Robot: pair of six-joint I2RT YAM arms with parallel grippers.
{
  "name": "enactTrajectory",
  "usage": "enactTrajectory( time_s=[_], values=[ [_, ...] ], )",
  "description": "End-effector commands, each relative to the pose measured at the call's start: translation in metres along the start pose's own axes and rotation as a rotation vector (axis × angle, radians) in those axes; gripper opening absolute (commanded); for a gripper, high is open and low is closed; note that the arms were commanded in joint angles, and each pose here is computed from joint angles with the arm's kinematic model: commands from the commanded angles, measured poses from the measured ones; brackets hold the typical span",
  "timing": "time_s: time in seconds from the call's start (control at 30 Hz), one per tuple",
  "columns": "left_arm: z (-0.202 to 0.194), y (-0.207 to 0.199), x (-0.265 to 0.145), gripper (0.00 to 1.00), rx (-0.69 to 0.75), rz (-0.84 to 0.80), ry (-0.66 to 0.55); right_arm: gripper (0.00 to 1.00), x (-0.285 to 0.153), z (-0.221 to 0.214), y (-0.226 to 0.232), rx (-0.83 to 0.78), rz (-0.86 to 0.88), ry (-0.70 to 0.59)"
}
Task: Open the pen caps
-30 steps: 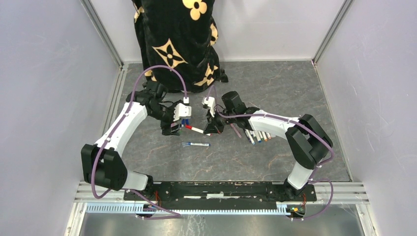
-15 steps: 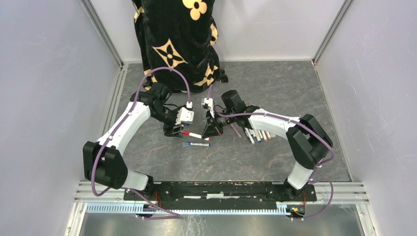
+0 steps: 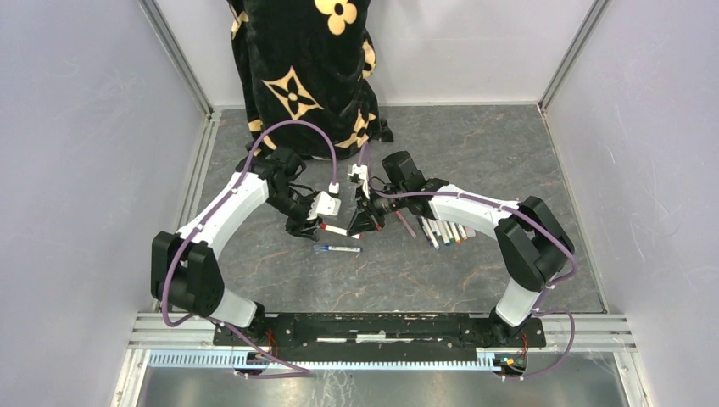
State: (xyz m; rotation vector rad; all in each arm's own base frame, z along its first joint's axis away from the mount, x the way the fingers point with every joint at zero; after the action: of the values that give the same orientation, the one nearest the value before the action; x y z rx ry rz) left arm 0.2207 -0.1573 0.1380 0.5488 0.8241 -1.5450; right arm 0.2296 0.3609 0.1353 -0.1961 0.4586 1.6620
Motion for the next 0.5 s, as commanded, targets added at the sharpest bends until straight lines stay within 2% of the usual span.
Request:
enactTrajectory(
  time_s=[0.0,0.17,0.23,0.27,0.3,0.43,0.47],
  values=[
    [0.0154,0.0007,0.0000,0.44,0.056,-0.013,-0.029,0.00,-0.0017,0.0238,-0.0038,-0.044,0.007,-0.052],
    [0.0197,-0.0001,0.0018,0.30,0.062,-0.022,-0.033,0.00,0.0005,0.0238,-0.0055,-0.033,0.009,-0.053],
    [0.0206,-0.0007,0.0037,0.18,0.067,-0.027,-0.026,0.01,0.0013,0.0240,-0.0061,-0.027,0.011,-0.053],
    [0.0198,-0.0008,0.0046,0.08,0.068,-0.028,-0.019,0.03,0.0015,0.0242,-0.0063,-0.027,0.010,-0.053],
    [0.0188,-0.0005,0.0049,0.03,0.066,-0.028,-0.013,0.08,0.0014,0.0240,-0.0069,-0.025,0.008,-0.054],
    [0.0173,0.0003,0.0047,0.02,0.065,-0.024,-0.001,0.41,0.0052,0.0309,-0.0026,0.006,0.032,-0.105],
    [0.0188,0.0001,0.0046,0.02,0.069,-0.024,-0.005,0.46,0.0073,0.0325,-0.0006,0.014,0.046,-0.120]
  ],
)
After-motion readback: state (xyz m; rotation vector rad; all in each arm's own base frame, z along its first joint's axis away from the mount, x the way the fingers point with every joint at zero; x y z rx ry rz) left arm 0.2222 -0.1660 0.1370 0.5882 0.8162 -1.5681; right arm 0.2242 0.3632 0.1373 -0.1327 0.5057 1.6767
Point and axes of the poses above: each gripper's point midway between its finger pads, its own x axis out along the fingers, its own y axis along the line the jaws close on, z = x × y, the point moved 1 cm from there along -x, back along the fingers, and after that the axes turned 15 degrees about -x, right-handed, at the moved point
